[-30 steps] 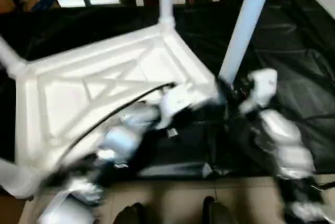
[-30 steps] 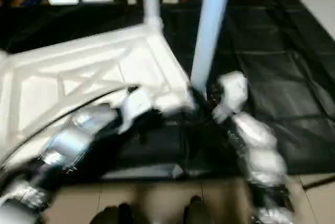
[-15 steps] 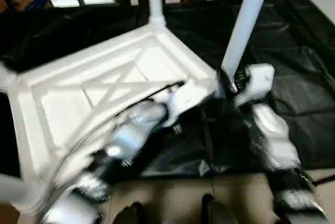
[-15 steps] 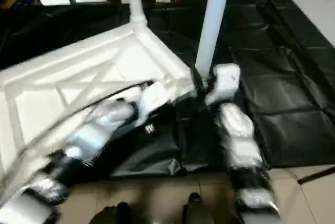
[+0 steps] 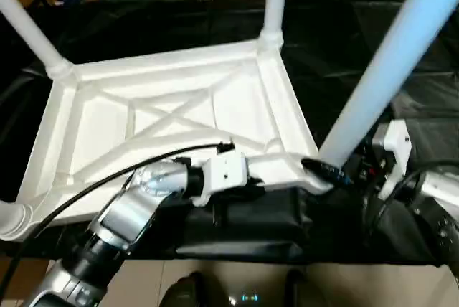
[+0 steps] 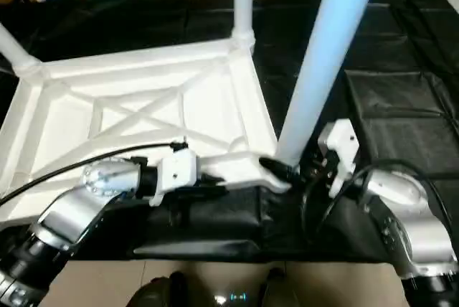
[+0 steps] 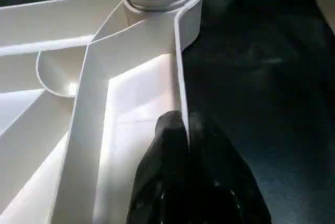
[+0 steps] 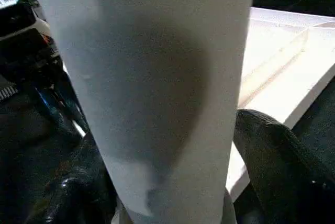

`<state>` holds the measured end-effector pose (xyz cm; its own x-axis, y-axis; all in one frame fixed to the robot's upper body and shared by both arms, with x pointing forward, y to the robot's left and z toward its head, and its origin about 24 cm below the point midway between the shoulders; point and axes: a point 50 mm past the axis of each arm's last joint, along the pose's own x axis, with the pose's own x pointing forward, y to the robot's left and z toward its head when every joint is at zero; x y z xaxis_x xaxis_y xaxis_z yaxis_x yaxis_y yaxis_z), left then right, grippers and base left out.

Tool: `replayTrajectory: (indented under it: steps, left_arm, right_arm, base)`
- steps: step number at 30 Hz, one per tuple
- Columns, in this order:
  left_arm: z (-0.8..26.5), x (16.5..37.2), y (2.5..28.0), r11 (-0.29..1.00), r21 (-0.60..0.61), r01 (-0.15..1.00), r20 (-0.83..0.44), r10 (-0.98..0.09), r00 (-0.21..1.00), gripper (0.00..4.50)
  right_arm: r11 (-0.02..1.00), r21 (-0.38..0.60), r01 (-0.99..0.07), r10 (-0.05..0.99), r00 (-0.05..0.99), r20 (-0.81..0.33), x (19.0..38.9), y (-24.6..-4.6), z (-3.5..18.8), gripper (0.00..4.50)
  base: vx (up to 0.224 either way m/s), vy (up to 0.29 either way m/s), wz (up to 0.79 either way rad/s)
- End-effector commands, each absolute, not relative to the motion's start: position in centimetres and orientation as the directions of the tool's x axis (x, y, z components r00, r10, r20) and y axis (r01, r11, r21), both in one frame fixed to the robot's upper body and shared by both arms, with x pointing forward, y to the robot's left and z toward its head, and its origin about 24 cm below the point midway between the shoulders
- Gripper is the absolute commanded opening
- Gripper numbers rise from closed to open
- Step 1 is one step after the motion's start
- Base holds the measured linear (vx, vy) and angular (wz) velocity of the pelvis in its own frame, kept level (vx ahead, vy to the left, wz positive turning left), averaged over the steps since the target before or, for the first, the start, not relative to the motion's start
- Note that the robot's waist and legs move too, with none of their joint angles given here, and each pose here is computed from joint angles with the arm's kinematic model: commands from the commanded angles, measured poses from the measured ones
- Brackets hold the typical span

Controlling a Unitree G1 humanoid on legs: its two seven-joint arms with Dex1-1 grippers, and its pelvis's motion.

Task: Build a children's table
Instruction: Rotate leg to tighten

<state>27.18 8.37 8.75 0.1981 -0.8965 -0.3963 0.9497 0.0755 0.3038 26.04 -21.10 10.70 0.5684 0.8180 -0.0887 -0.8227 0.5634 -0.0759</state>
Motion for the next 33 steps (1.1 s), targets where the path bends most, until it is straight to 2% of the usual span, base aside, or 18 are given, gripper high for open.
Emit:
replayTrajectory:
  steps: [1, 3, 10, 12, 20, 21, 23, 25, 26, 27, 29, 31, 32, 33]
  left_arm:
    - [8.4, 26.1, 8.3, 0.01, 0.257, 0.966, -0.381, -0.918, 0.111, 0.0]
    - [8.4, 26.1, 8.3, 0.01, 0.259, 0.966, -0.385, -0.916, 0.113, 0.0]
    - [8.4, 26.0, 8.5, 0.009, 0.257, 0.966, -0.395, -0.912, 0.114, 0.0]
    - [8.4, 26.1, 8.5, 0.011, 0.255, 0.967, -0.397, -0.911, 0.115, 0.0]
    - [8.1, 26.2, 8.7, 0.006, 0.251, 0.968, -0.418, -0.901, 0.114, 0.0]
    - [8.0, 26.2, 8.7, 0.006, 0.251, 0.968, -0.427, -0.897, 0.116, 0.0]
    - [7.5, 26.5, 8.6, 0.006, 0.273, 0.962, -0.475, -0.869, 0.14, 0.0]
    - [7.0, 27.1, 8.2, 0.024, 0.304, 0.952, -0.524, -0.83, 0.188, 0.0]
    - [6.7, 27.8, 7.6, 0.067, 0.337, 0.939, -0.553, -0.793, 0.255, 0.0]
    - [6.7, 27.9, 7.6, 0.067, 0.337, 0.939, -0.554, -0.792, 0.256, 0.0]
    - [6.7, 28.8, 6.3, 0.114, 0.366, 0.924, -0.556, -0.769, 0.315, 0.0]
    - [6.8, 29.0, 6.0, 0.121, 0.376, 0.919, -0.559, -0.761, 0.329, 0.0]
    - [7.0, 29.7, 5.0, 0.147, 0.409, 0.901, -0.556, -0.743, 0.374, 0.0]
    - [7.0, 29.7, 5.0, 0.147, 0.409, 0.901, -0.556, -0.743, 0.374, 0.0]
  right_arm:
    - [0.612, -0.066, -0.788, 0.782, 0.616, -0.096, 26.1, -22.6, 10.9, 3.28]
    - [0.605, -0.052, -0.795, 0.791, 0.607, -0.079, 26.2, -22.4, 10.9, 2.97]
    - [0.586, -0.021, -0.81, 0.807, 0.586, -0.076, 26.2, -21.8, 10.9, 2.59]
    - [0.585, -0.019, -0.81, 0.807, 0.585, -0.077, 26.1, -21.8, 10.9, 2.28]
    - [0.623, -0.009, -0.782, 0.779, 0.621, -0.087, 26.2, -21.8, 10.3, 2.11]
    - [0.651, -0.009, -0.759, 0.754, 0.648, -0.105, 26.4, -21.8, 9.8, 2.11]
    - [0.752, -0.005, -0.659, 0.649, 0.741, -0.172, 27.1, -21.9, 8.1, 2.09]
    - [0.865, 0.003, -0.502, 0.49, 0.842, -0.225, 28.2, -22.0, 6.3, 2.07]
    - [0.948, 0.028, -0.318, 0.315, 0.917, -0.246, 29.4, -22.2, 5.2, 2.06]
    - [0.949, 0.028, -0.314, 0.311, 0.918, -0.246, 29.4, -22.2, 5.2, 2.06]
    - [0.991, 0.039, -0.127, 0.133, 0.961, -0.243, 30.8, -22.1, 4.5, 2.04]
    - [0.996, 0.04, -0.08, 0.087, 0.967, -0.238, 31.2, -22.0, 4.4, 2.04]
    - [0.998, 0.05, 0.04, -0.028, 0.975, -0.222, 32.2, -21.6, 4.3, 2.04]
    - [0.998, 0.05, 0.04, -0.028, 0.975, -0.222, 32.2, -21.6, 4.3, 2.03]
  base:
    - [0.0, 0.0, 0.0]
    - [0.0, 0.0, 0.0]
    - [0.0, 0.0, 0.0]
    - [0.0, 0.0, 0.0]
    - [0.0, 0.0, 0.0]
    - [0.0, 0.0, 0.0]
    - [0.0, 0.0, 0.0]
    - [0.0, 0.0, 0.0]
    - [0.0, 0.0, 0.0]
    - [-0.06, -0.007, 0.01]
    - [-0.06, -0.003, 0.0]
    - [-0.059, 0.007, -0.04]
    - [-0.06, 0.01, -0.07]
    - [-0.059, 0.012, -0.07]
